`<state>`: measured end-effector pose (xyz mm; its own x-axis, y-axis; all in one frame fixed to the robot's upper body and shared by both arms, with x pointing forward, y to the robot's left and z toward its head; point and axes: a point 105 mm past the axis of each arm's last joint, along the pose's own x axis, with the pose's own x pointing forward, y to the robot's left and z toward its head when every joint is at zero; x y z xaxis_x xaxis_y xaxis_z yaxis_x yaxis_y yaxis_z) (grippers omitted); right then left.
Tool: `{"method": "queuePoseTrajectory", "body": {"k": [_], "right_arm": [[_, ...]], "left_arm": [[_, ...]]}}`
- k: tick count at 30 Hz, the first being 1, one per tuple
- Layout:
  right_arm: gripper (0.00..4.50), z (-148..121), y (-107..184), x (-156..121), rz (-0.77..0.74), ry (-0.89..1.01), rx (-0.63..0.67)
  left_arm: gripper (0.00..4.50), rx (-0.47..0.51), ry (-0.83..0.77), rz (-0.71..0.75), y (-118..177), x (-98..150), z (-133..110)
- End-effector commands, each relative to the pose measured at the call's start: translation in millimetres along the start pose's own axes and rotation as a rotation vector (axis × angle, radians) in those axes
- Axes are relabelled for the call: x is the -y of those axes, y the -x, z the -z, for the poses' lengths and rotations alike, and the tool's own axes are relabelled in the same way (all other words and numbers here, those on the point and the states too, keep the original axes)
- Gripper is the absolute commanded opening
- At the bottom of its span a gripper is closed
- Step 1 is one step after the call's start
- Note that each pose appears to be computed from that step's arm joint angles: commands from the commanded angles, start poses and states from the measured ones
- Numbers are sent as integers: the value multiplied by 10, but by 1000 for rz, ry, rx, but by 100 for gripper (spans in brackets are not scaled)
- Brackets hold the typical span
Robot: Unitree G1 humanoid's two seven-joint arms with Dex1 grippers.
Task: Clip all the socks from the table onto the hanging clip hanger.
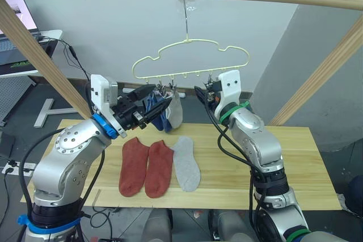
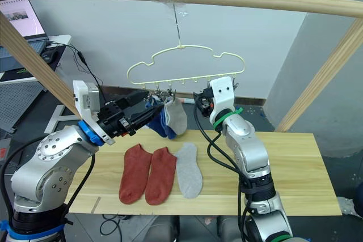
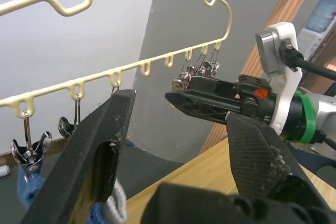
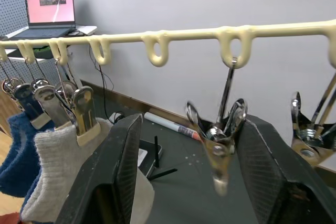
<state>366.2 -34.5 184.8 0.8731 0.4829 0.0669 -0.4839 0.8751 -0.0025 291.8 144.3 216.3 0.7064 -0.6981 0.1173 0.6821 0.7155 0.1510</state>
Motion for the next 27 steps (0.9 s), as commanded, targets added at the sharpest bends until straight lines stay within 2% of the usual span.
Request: {"method": "queuePoseTrajectory", "body": {"k": [1,27], "right_arm": [[274,-201,-34,-36,-5,-7,76],[274,-228,-70,-27,7,-39,91]], "left_arm": [[316,40,-27,24,-11,94,-115],[316,92,5,36,-70,120,-247]]}}
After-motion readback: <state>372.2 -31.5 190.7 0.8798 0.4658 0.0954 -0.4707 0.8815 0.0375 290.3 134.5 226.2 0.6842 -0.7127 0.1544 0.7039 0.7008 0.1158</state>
